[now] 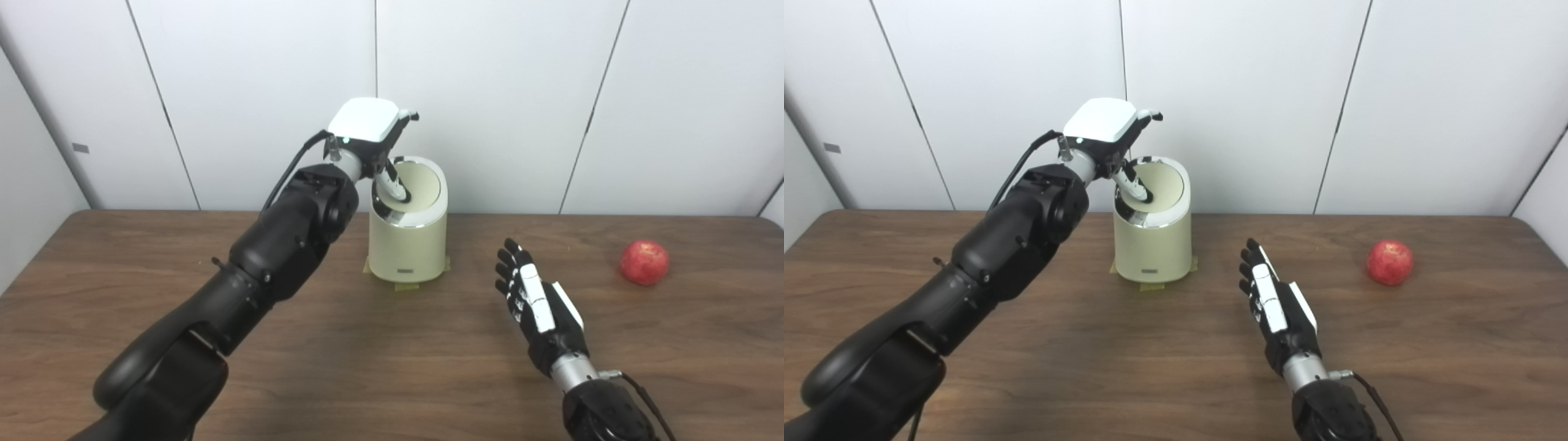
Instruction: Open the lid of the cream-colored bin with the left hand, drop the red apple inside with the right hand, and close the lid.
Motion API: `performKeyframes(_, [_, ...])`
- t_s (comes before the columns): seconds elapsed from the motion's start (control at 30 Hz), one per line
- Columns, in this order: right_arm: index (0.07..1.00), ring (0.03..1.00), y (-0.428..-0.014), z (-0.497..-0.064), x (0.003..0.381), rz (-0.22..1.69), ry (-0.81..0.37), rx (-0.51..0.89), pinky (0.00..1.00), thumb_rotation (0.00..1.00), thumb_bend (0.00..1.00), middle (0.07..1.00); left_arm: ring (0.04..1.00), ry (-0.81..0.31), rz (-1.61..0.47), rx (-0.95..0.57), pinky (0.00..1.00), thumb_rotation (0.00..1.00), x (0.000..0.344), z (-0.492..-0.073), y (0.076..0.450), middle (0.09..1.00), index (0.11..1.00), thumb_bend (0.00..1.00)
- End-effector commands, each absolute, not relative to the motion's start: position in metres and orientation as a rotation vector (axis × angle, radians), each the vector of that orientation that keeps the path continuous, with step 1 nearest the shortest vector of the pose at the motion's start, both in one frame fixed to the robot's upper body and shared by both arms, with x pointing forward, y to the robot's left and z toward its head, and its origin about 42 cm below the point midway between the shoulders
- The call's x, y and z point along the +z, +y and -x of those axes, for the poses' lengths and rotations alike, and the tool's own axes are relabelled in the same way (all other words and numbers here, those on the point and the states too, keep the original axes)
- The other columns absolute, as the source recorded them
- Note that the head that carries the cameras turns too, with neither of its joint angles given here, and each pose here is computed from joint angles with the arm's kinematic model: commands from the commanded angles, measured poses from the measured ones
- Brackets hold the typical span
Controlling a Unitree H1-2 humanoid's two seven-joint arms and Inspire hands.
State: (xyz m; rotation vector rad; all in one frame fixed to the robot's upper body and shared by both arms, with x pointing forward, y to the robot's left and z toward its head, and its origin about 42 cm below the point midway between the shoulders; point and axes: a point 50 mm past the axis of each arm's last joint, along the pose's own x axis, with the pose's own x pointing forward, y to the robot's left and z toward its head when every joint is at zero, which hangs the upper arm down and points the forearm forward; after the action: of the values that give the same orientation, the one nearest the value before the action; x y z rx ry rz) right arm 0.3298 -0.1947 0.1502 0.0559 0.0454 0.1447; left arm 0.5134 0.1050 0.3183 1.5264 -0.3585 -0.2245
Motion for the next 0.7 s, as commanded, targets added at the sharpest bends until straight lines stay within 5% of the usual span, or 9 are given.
performKeyframes(0.0, [1.000, 0.987, -0.190, -0.340, 0.178, -0.059, -0.066, 0.161, 0.99, 0.95, 0.60, 0.989, 0.895, -0.370, -1.571, -0.229, 0.93, 0.01, 0.322, -0.514, 0.101, 0.889, 0.910, 0.99])
performKeyframes(0.27, [1.000, 0.984, -0.190, -0.342, 0.180, -0.027, -0.077, 0.153, 0.98, 0.98, 0.61, 0.984, 0.890, -0.332, -1.320, -0.169, 0.88, 0.01, 0.356, -0.509, 0.111, 0.888, 0.898, 0.96])
performKeyframes(0.4, [1.000, 0.979, -0.189, -0.342, 0.181, -0.017, -0.084, 0.156, 0.98, 1.00, 0.59, 0.975, 0.821, -0.295, -1.141, -0.085, 0.72, 0.09, 0.386, -0.500, 0.130, 0.833, 0.862, 0.88])
performKeyframes(0.5, [1.000, 0.983, -0.190, -0.341, 0.181, -0.018, -0.081, 0.156, 0.99, 1.00, 0.58, 0.976, 0.810, -0.288, -0.975, -0.065, 0.68, 0.18, 0.398, -0.491, 0.151, 0.837, 0.844, 0.77])
performKeyframes(0.67, [1.000, 0.980, -0.190, -0.343, 0.183, -0.013, -0.083, 0.156, 0.99, 1.00, 0.57, 0.976, 0.759, -0.280, -0.780, -0.038, 0.65, 0.17, 0.393, -0.471, 0.179, 0.807, 0.831, 0.56])
